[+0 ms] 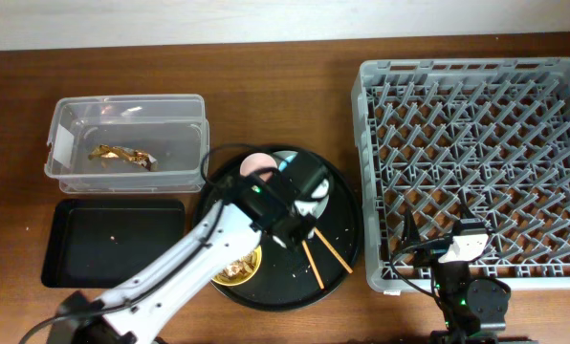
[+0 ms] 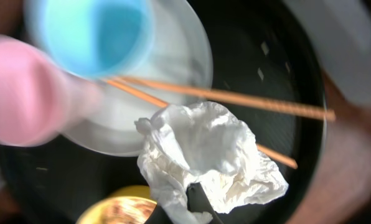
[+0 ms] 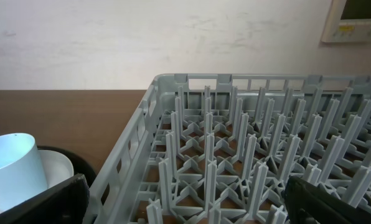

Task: Sort waste into correct bins and load items into the dishwasher rack
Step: 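Carry the tissue with the left gripper and drop it in the bin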

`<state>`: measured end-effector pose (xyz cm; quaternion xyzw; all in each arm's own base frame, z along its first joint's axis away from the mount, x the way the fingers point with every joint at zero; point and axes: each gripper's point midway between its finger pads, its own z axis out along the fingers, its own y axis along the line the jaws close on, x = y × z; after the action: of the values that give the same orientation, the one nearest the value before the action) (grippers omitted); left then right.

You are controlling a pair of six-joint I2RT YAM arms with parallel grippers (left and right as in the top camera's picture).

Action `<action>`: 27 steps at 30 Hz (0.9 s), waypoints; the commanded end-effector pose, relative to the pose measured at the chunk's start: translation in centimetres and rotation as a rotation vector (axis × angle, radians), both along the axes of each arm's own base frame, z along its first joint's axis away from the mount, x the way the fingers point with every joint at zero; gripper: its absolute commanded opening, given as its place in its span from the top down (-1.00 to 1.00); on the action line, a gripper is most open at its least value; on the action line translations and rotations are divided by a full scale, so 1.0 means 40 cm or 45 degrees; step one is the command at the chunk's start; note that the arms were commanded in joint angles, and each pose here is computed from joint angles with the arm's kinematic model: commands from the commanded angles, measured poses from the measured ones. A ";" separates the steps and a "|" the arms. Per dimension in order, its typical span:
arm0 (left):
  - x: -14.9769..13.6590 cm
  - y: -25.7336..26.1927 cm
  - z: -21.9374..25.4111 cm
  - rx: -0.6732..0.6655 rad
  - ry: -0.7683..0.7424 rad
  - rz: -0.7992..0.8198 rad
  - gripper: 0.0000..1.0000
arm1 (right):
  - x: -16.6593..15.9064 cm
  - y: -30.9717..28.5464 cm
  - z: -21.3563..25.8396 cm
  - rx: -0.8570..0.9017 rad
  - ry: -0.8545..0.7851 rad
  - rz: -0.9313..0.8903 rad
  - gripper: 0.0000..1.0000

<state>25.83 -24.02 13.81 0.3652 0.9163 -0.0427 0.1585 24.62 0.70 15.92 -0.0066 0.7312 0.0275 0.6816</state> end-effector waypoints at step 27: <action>0.532 0.608 0.045 -0.199 -0.439 1.094 -0.97 | 0.000 -0.005 -0.005 0.006 0.004 -0.011 -0.97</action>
<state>46.98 0.28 10.35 -0.0574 0.9566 0.0270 0.2844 24.62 0.70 15.92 -0.0069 0.7312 0.0275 0.6816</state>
